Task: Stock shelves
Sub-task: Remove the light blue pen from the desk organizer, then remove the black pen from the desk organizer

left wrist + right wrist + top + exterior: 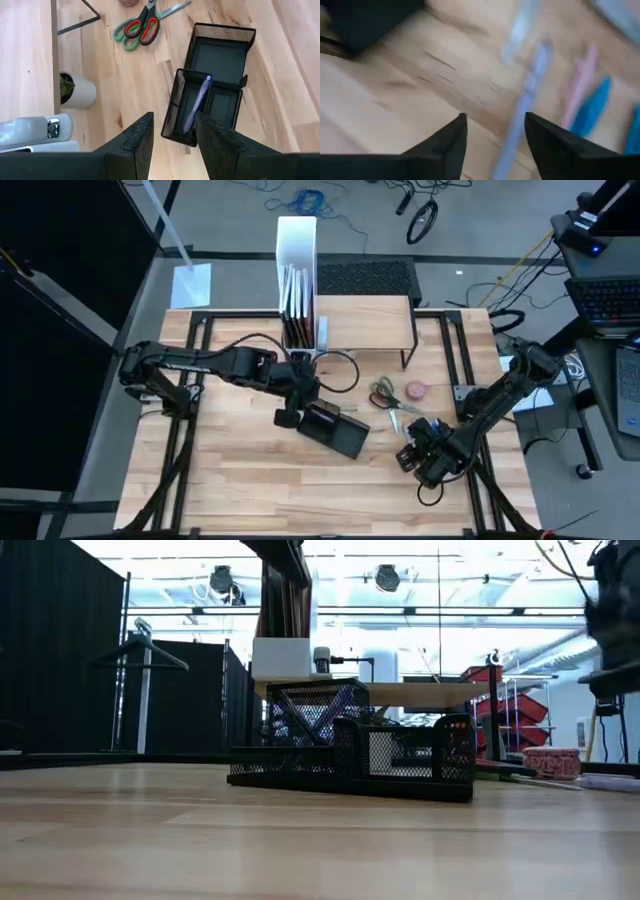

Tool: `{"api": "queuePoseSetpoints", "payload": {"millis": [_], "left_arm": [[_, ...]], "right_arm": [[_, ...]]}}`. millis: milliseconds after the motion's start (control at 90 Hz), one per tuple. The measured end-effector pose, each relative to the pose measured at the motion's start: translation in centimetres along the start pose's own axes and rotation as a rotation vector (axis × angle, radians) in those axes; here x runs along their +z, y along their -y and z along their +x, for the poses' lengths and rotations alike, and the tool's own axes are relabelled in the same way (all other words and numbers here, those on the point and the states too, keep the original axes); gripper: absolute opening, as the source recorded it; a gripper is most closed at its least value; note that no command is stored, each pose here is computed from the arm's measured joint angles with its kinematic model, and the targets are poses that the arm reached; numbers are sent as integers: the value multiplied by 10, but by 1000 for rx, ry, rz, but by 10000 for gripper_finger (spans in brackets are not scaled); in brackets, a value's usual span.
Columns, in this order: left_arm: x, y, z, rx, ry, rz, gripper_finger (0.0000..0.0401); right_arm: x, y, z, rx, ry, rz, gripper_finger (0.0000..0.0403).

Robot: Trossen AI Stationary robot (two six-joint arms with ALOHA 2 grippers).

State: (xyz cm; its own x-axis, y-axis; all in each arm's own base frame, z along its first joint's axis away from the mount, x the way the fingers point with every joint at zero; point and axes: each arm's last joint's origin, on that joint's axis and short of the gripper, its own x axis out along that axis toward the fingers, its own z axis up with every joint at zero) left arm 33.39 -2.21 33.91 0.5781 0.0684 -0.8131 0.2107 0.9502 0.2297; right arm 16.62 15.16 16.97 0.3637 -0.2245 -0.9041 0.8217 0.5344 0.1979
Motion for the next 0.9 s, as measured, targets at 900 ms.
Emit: {"api": "queuePoseSetpoints", "payload": {"millis": [900], "left_arm": [[-20, -8, 122, -255, -62, 207, 35]], "right_arm": [[52, -70, 59, 239, 351, -430, 171]]}}
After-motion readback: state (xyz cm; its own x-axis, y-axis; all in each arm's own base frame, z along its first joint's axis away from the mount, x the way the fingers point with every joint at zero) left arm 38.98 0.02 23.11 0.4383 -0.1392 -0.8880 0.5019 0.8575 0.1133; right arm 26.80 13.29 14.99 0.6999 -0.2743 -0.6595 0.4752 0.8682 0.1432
